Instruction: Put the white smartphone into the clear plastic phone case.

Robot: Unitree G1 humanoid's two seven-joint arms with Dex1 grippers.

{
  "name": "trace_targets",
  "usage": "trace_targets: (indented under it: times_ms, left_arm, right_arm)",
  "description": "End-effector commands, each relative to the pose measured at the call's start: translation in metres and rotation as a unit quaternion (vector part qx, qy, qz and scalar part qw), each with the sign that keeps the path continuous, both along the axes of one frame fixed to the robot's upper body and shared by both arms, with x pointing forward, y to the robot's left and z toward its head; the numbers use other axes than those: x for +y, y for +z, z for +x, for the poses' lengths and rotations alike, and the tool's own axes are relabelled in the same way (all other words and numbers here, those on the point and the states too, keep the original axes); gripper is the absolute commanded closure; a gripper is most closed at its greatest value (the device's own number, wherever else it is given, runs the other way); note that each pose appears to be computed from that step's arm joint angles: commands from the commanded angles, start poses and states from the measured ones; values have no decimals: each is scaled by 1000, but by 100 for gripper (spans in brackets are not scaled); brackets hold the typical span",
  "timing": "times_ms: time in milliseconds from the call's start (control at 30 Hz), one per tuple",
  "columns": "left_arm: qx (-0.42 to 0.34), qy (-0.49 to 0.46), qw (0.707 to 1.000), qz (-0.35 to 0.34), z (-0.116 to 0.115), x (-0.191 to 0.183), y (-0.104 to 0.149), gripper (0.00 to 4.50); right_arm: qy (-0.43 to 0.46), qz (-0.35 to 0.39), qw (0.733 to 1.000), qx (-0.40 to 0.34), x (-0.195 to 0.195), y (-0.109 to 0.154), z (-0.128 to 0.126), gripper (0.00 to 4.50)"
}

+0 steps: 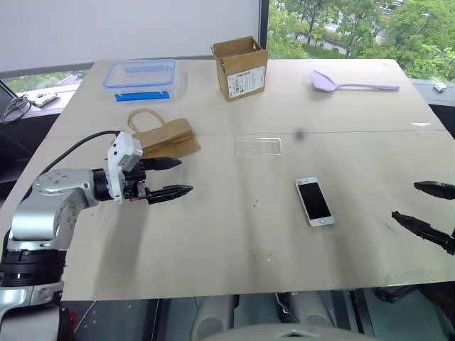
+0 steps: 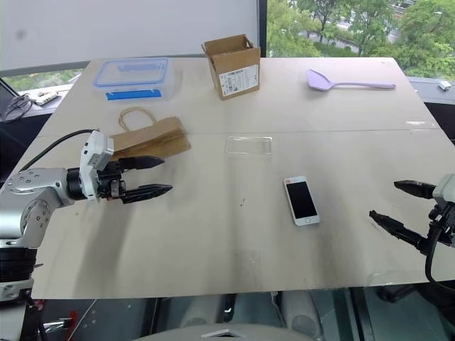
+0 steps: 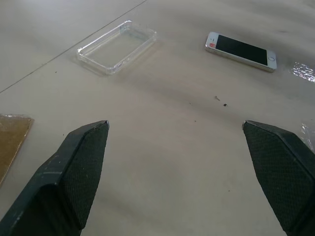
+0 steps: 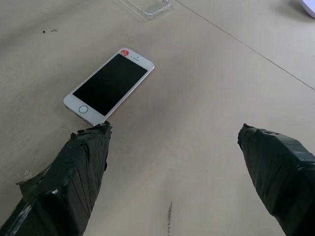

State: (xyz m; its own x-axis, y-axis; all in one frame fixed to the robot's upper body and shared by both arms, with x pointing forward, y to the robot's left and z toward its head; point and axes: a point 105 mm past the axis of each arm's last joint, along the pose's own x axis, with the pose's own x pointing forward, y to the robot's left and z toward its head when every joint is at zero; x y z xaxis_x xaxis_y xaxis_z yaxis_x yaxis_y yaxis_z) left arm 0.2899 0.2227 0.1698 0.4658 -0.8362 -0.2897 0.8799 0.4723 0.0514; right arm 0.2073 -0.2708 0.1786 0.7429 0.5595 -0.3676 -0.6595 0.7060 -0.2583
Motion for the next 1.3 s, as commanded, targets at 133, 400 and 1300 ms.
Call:
trace_targets:
  times_ms: [133,400,1300]
  left_arm:
    - [-60,-30,998,6,20,-29,17,2]
    - [-76,-33,996,42,54,-52,15,2]
    - [-53,-123,965,226,127,-137,-28,81]
  right_arm:
    - [38,24,996,-72,31,18,3,0]
    - [93,49,990,-92,67,28,8,0]
    - [61,75,988,-124,107,20,-2,0]
